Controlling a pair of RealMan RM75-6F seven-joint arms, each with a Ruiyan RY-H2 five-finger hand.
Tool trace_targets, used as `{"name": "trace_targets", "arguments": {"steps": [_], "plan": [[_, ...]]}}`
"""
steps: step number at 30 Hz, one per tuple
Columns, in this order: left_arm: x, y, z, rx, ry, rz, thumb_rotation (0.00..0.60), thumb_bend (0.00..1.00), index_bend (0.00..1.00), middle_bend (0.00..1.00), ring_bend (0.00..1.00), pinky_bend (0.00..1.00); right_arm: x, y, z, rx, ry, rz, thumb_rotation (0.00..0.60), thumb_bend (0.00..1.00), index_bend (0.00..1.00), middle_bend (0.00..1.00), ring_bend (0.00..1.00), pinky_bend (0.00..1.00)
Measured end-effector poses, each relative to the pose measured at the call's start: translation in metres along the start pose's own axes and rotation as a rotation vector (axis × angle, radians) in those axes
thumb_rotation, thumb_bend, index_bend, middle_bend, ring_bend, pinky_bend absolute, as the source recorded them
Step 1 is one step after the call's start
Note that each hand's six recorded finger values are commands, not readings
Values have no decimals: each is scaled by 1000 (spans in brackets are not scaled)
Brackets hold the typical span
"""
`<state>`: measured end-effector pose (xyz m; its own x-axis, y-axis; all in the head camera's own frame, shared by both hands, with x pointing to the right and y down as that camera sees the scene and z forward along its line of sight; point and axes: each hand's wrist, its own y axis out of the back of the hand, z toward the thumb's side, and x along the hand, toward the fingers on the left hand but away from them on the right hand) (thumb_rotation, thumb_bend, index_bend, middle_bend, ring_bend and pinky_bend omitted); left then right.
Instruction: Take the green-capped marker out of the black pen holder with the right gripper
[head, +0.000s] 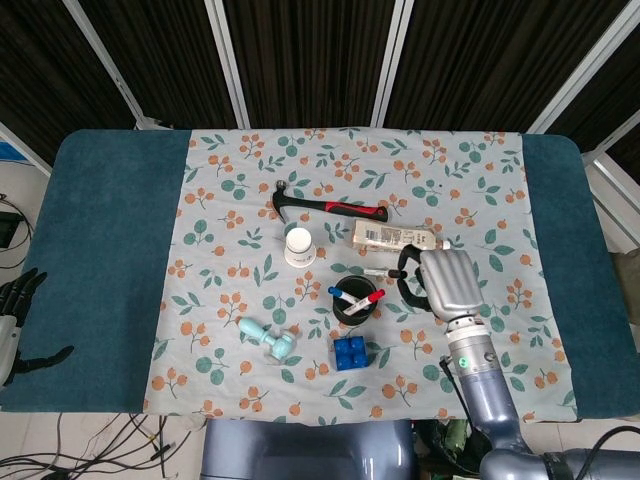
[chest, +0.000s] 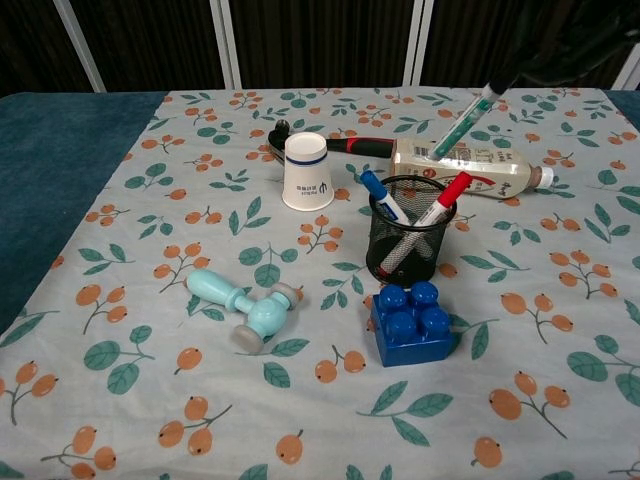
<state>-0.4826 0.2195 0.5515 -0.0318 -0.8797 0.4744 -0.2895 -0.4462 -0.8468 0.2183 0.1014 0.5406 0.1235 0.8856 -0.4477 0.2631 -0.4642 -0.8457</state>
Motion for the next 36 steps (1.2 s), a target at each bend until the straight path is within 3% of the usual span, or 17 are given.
{"name": "trace_targets", "arguments": {"steps": [7, 14, 22, 28, 32, 36], "plan": [[0, -1, 2, 4, -2, 0, 600, 0, 0, 0, 0, 0, 14, 18, -46, -20, -90, -17, 600, 466, 613, 1000, 1000, 1000], [0, -2, 5, 11, -11, -1, 600, 0, 0, 0, 0, 0, 27, -10, -87, -19, -159, 55, 600, 466, 612, 1000, 1000, 1000], [0, -2, 3, 7, -4, -1, 600, 0, 0, 0, 0, 0, 30, -39, -101, -54, -198, 98, 600, 420, 600, 1000, 1000, 1000], [1, -1, 2, 4, 1, -1, 600, 0, 0, 0, 0, 0, 27, -44, -108, -10, -215, 100, 600, 306, 347, 1000, 1000, 1000], [0, -1, 1, 6, 0, -1, 600, 0, 0, 0, 0, 0, 26, -40, -117, 65, -223, 83, 600, 298, 251, 1000, 1000, 1000], [0, -1, 2, 9, -2, 0, 600, 0, 0, 0, 0, 0, 30, -35, -126, 75, -241, 67, 600, 287, 128, 994, 979, 997]]}}
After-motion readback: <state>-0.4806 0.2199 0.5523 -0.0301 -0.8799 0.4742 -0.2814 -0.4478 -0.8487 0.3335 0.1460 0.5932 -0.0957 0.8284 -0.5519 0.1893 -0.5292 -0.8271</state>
